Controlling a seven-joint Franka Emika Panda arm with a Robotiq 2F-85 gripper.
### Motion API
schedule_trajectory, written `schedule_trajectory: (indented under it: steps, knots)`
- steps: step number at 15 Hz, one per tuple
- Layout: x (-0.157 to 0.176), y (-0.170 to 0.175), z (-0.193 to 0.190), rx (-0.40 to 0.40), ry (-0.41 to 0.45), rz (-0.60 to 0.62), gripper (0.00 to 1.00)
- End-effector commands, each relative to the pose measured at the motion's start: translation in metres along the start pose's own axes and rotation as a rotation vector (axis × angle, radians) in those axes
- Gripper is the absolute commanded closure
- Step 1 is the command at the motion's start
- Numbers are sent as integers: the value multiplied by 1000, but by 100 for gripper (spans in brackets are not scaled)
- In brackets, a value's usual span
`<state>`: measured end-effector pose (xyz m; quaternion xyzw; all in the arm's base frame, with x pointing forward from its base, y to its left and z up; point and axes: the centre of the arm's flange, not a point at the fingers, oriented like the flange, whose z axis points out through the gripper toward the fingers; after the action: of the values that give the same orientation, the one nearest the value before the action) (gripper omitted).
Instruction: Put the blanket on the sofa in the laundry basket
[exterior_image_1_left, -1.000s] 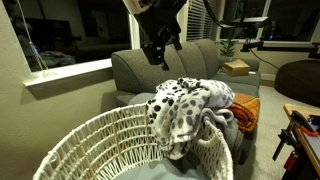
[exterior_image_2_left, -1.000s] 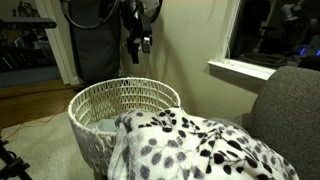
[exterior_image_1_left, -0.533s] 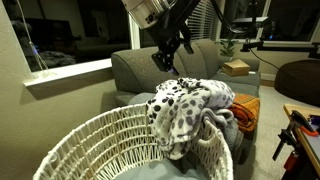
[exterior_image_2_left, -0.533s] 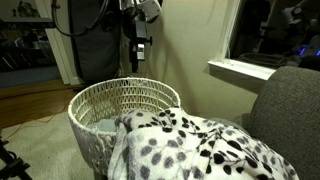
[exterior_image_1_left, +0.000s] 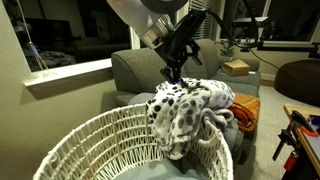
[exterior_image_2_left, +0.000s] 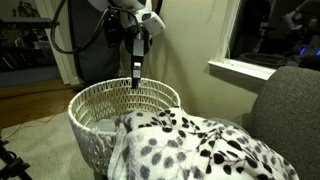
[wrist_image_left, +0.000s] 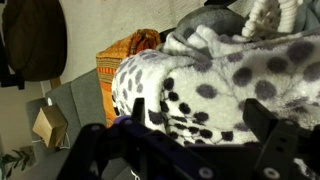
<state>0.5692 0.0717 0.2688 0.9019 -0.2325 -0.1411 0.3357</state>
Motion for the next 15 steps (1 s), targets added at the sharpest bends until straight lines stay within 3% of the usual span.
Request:
schedule_trajectory:
  steps: [1,15]
  knots:
    - [1,8,21,-16,-63,80,0]
    - [33,28,93,-61,-175,310,0]
